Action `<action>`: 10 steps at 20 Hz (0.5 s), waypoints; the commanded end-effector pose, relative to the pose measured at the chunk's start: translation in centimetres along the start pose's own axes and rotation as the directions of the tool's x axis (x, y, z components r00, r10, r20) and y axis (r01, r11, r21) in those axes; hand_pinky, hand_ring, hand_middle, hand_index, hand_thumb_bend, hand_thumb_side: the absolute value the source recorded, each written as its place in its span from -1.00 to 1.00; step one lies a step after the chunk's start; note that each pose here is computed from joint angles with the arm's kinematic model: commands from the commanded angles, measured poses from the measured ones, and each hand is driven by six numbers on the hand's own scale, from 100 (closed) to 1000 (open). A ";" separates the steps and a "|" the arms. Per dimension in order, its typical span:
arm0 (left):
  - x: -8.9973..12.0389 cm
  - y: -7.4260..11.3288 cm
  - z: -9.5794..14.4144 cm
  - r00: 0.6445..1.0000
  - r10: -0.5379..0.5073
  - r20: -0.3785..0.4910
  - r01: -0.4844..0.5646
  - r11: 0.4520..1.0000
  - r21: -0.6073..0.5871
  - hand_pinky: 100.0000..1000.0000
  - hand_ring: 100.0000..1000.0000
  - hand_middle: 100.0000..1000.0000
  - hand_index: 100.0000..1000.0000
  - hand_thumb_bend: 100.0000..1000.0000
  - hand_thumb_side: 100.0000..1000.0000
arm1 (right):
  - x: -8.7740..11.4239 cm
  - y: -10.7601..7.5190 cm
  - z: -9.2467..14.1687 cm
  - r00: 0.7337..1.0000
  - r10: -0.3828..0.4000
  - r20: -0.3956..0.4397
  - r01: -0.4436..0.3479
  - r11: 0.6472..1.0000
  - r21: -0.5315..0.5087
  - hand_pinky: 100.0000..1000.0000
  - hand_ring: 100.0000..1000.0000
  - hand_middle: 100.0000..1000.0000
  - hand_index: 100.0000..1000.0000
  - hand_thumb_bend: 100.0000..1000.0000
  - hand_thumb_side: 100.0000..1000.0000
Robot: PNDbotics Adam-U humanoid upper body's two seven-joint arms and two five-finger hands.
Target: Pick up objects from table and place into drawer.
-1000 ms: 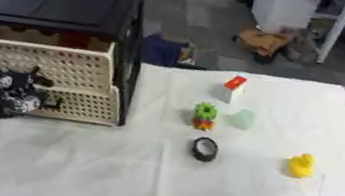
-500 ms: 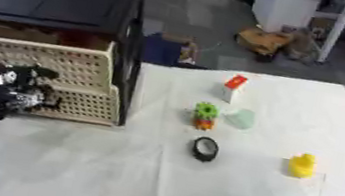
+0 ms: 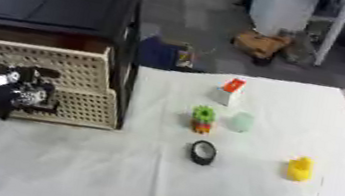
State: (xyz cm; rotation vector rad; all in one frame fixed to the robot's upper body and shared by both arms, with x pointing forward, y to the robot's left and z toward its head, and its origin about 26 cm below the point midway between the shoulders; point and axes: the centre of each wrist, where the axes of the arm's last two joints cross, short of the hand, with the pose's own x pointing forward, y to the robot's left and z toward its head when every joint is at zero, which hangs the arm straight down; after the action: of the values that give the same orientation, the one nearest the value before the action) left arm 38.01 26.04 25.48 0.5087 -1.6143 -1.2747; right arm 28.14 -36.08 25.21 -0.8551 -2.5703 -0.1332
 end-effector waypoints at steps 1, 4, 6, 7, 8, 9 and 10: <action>0.1 1.2 0.2 1.000 -0.013 0.007 0.012 0.999 0.035 -0.43 0.08 0.32 0.99 -1.00 1.00 | 0.7 -0.2 -0.8 0.999 0.004 0.036 -0.004 1.000 -0.003 0.02 0.11 0.24 0.70 -0.97 1.00; 0.2 1.5 0.1 1.000 -0.007 0.020 0.006 0.999 0.049 -0.44 0.07 0.31 0.99 -1.00 1.00 | 0.7 -0.2 -0.8 0.999 0.005 0.035 -0.005 1.000 -0.003 0.02 0.11 0.24 0.70 -0.96 1.00; 0.3 1.7 0.0 1.000 -0.009 0.024 0.007 0.998 0.059 -0.43 0.08 0.32 1.00 -1.00 1.00 | 0.7 -0.2 -0.8 0.999 0.004 0.036 -0.004 1.000 -0.004 0.02 0.11 0.24 0.70 -0.96 1.00; 0.4 1.8 0.0 1.000 -0.010 0.024 0.009 0.998 0.065 -0.43 0.08 0.33 1.00 -1.00 1.00 | 0.7 -0.2 -0.8 0.999 0.004 0.035 -0.003 1.000 -0.004 0.02 0.11 0.24 0.70 -0.96 1.00; 0.3 1.8 -0.1 1.000 -0.010 0.024 0.008 0.998 0.070 -0.43 0.08 0.33 1.00 -1.00 1.00 | 0.7 -0.2 -0.8 0.999 0.003 0.035 -0.003 1.000 -0.004 0.02 0.11 0.24 0.70 -0.97 1.00; 0.3 1.8 -0.1 1.000 -0.008 0.025 0.006 0.997 0.073 -0.42 0.09 0.34 1.00 -1.00 1.00 | 0.7 -0.2 -0.8 0.999 0.003 0.035 -0.003 1.000 -0.004 0.02 0.11 0.24 0.70 -0.96 1.00; 0.3 1.7 -0.1 1.000 -0.005 0.028 0.003 0.997 0.074 -0.42 0.08 0.33 1.00 -1.00 1.00 | 0.7 -0.2 -0.8 0.999 0.003 0.034 -0.003 1.000 -0.004 0.02 0.11 0.24 0.70 -0.96 1.00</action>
State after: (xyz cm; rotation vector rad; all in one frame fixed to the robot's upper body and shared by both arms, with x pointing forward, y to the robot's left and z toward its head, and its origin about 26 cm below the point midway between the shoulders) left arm 38.50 25.91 25.88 0.5108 -1.6600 -1.2490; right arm 28.18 -36.00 25.10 -0.8504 -2.5659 -0.1393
